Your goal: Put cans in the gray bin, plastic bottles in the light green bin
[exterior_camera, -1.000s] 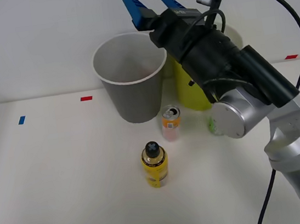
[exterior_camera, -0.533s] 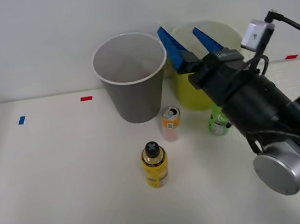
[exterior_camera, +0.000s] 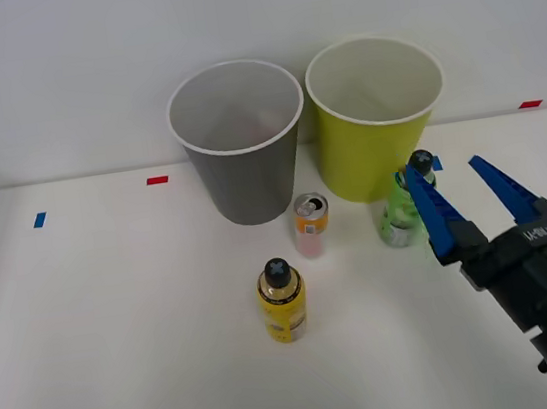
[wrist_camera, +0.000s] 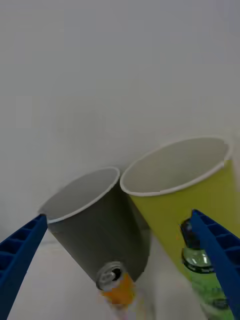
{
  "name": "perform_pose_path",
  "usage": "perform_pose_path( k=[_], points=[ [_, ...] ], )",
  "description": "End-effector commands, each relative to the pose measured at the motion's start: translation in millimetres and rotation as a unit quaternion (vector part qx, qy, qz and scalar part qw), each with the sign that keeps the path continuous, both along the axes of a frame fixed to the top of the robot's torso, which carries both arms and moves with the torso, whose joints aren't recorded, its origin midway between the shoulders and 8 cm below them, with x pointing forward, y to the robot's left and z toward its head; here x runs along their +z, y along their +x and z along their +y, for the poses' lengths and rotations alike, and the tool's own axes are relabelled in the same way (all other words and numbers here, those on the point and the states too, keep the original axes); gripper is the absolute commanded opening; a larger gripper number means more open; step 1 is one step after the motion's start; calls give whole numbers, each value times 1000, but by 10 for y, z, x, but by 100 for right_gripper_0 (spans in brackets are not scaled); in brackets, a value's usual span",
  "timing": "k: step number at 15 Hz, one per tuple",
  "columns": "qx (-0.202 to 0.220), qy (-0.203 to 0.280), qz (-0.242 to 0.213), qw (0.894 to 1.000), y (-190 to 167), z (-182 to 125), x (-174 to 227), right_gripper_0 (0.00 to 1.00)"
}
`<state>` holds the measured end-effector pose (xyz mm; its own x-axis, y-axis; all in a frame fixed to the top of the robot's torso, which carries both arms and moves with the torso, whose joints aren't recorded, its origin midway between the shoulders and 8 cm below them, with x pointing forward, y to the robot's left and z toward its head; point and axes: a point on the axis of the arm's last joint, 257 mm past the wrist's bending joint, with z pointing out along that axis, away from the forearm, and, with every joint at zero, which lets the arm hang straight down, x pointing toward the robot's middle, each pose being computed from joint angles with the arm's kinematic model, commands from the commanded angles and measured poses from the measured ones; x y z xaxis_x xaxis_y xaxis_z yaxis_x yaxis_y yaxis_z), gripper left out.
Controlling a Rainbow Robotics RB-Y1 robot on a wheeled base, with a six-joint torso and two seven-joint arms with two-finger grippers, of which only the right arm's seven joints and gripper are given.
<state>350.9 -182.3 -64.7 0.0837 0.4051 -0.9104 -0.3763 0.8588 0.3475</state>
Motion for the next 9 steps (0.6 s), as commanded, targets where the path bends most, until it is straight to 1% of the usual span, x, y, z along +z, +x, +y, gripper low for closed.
perform_pose_path(
  k=[1,3,6,9],
  points=[
    [-44,-36,12,998,-350,-305,-253,99],
    [-91,-92,22,991,-536,-520,-500,99],
    [-148,-137,27,979,-785,-875,-1059,99],
    [-176,-137,38,974,-1018,-1106,-1395,99]
  ],
)
